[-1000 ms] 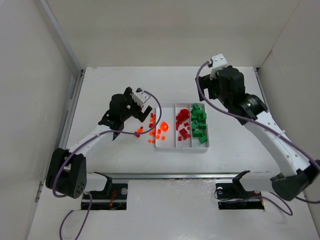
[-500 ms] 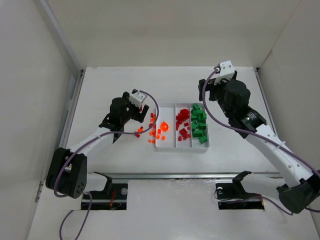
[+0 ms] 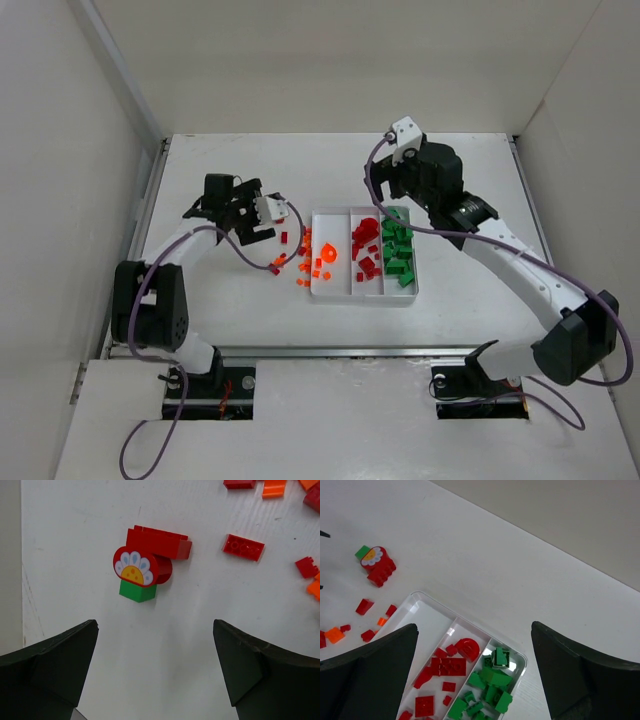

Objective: Sort the legos into containers by color

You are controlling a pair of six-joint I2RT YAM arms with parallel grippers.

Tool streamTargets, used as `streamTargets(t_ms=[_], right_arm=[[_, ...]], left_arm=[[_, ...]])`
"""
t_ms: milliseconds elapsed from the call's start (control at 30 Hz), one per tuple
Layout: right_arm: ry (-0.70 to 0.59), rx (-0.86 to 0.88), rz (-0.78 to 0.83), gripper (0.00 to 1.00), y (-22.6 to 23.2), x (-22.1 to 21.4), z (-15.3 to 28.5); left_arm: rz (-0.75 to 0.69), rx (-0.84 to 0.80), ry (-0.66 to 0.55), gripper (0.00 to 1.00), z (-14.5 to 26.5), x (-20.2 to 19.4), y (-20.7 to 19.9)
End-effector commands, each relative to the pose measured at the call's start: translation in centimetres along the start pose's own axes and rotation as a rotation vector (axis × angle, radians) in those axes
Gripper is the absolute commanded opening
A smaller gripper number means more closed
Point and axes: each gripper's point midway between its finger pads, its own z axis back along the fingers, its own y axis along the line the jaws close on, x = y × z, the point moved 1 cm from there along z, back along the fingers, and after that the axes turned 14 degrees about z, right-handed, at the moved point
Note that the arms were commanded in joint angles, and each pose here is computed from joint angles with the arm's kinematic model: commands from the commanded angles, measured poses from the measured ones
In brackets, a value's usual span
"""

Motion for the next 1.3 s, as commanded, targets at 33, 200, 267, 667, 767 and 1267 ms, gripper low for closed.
streamTargets(t_ms=[33,200,267,667,767,1267], right_arm=[[-0.106,0.072,0.037,1.0,0.3,3.0,-1.5],[-0.107,0.099,0.069,1.0,0.4,3.3,-3.4],[-0.083,0.112,0.088,1.0,0.5,2.2,-4.6],[-0.108,0.207,0.092,1.0,0.9,2.4,-7.6],[-0.109,0.232,0.091,1.0,1.4,2.1,-7.9],[-0.099,0.257,0.088,1.0,1.7,2.0,-7.6]], left_arm=[[-0.218,-0.2,0.004,0.99,-0.6,2.0,1.1],[-0.177,-0.426,0.093,0.99,-3.2,0.1,0.1],[-0.187,-0.429,0.092,0.99,-3.9,0.4,1.0],[-0.089,-0.485,0.132,0.99,-8.6,-0.4,0.8],[-0.095,-0.459,0.118,0.99,-9.2,-0.2,1.4],[-0.129,-0.51,0.197,0.68,-10.1,-2.2,0.6]])
